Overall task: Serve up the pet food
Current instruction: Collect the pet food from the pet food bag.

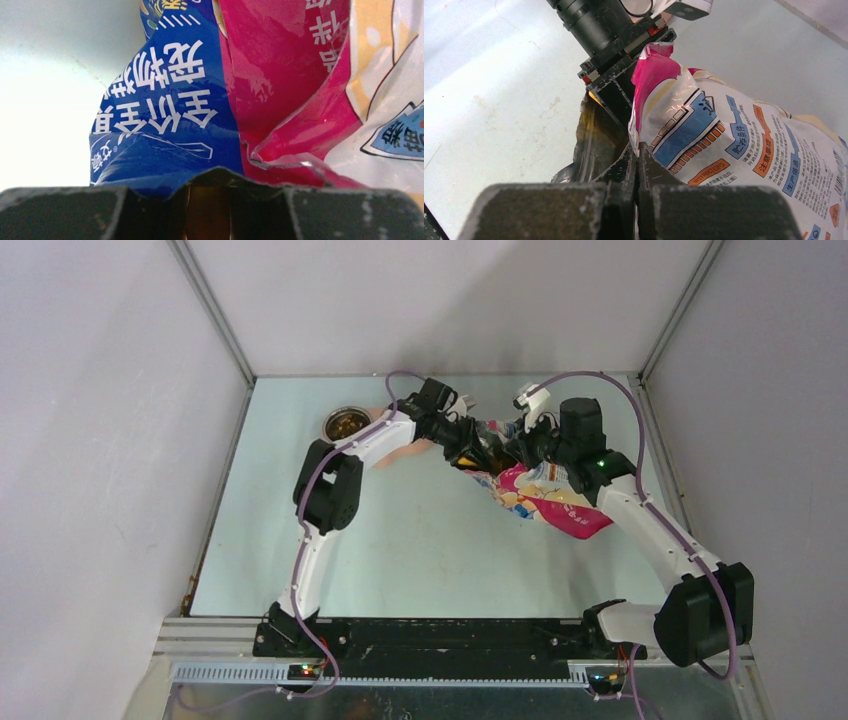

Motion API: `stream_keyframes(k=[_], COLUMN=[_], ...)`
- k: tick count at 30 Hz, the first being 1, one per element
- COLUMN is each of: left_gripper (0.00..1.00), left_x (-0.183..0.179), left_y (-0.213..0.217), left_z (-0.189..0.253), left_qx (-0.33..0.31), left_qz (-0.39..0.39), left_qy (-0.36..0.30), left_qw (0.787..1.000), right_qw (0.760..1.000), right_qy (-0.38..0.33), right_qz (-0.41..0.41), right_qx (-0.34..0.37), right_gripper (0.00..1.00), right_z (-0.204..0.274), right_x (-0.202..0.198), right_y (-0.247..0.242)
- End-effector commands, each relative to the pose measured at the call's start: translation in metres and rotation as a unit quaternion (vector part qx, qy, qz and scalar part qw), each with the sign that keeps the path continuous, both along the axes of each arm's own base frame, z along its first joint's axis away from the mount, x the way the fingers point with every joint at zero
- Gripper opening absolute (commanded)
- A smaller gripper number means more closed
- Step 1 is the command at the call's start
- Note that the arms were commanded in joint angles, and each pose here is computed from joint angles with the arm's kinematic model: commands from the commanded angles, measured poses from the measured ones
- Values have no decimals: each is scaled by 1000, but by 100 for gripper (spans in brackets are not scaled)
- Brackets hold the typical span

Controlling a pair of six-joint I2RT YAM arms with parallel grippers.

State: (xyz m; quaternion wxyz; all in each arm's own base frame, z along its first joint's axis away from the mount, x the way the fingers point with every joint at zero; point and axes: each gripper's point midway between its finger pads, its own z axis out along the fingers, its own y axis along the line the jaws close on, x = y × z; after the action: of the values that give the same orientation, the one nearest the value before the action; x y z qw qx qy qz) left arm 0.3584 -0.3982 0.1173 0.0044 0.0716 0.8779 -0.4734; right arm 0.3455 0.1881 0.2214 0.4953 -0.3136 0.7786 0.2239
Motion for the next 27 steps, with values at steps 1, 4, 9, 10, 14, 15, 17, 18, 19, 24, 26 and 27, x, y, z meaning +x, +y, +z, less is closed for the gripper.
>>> stream_keyframes(k=[1,4,9,10,14,15,17,18,19,24,26,27], left_gripper=[0,0,0,0,0,0,0,0,0,0,0,0], left_x=[-16,-15,-16,-15,-21,-23,-25,-26,-27,-30,-28,-26], left_y=[-41,-54,-76,-81,-85,-85,-84,-82,-81,-69,-61,-56], left_z=[-35,-25,1,13,41,51,69,79,87,111,119,126], left_qx=[-2,-33,-122,-154,-224,-236,-269,-285,-292,-317,-326,-331], left_qz=[-6,-1,-2,-11,-17,-13,-17,-20,-21,-19,-14,-12], left_qy=[26,27,41,25,33,49,45,41,35,24,16,8], left_qw=[1000,999,992,988,974,970,962,957,955,948,945,944], right_qw=[1000,1000,1000,1000,1000,1000,999,999,999,999,998,998], right_qy=[-26,-24,-22,-21,-18,-17,-17,-18,-17,-16,-15,-15], right_qz=[11,8,3,1,-7,-9,-15,-19,-22,-38,-45,-49], right_qx=[11,11,15,16,22,24,27,28,30,33,33,34], right_gripper=[0,0,0,0,0,0,0,0,0,0,0,0], right_z=[15,15,15,15,16,16,18,19,19,20,20,19], right_x=[-1,0,3,3,6,7,8,9,9,14,17,18], right_y=[2,0,-4,-5,-12,-13,-17,-21,-23,-37,-43,-47])
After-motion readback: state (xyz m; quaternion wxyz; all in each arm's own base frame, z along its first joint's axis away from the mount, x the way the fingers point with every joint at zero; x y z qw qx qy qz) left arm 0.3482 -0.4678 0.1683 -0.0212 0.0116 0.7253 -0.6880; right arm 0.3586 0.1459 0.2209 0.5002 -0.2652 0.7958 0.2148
